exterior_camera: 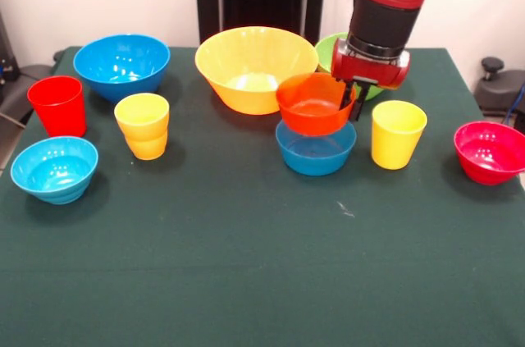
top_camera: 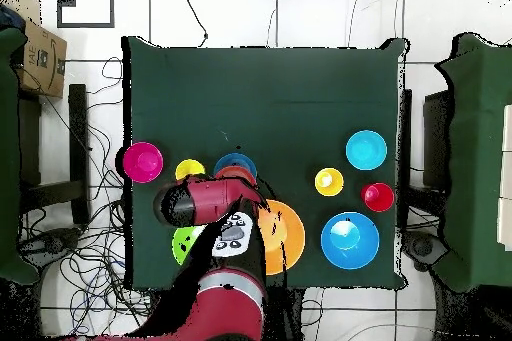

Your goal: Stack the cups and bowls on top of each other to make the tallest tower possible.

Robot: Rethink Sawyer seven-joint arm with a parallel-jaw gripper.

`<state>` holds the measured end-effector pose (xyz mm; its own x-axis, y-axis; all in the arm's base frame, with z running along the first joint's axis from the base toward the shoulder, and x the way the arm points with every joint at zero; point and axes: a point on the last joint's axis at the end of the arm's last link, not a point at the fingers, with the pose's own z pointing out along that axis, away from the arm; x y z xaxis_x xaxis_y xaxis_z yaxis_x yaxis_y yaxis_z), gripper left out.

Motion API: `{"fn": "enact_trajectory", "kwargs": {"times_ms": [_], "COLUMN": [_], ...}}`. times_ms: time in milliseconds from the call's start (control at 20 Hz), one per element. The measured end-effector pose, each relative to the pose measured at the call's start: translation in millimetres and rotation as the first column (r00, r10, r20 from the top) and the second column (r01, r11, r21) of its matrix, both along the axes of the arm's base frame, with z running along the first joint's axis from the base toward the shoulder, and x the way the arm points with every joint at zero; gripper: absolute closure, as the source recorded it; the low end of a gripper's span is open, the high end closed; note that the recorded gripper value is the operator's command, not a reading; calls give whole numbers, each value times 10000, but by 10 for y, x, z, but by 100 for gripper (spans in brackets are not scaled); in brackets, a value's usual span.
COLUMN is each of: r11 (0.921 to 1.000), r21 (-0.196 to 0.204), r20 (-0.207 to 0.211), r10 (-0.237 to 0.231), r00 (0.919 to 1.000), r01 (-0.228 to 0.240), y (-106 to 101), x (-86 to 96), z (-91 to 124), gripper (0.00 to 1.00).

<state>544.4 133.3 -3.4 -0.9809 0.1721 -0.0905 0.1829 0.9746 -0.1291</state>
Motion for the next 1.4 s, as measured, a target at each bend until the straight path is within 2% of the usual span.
{"fn": "enact_trajectory", "kwargs": {"times_ms": [200,700,1100,1400], "r11": [10000,9999,9998,9996], "r21": [-3,-76,-190,-251], "r20": [-19,386,453,562], "r10": [-46,-77,-54,-80], "r00": [10000,9992,9990,9984], "r01": [46,80,62,94], "y": [-37,-118,-180,-194], "x": [-12,86,110,158], "z": [-69,-70,-218,-188], "gripper": [100,100,100,100]}}
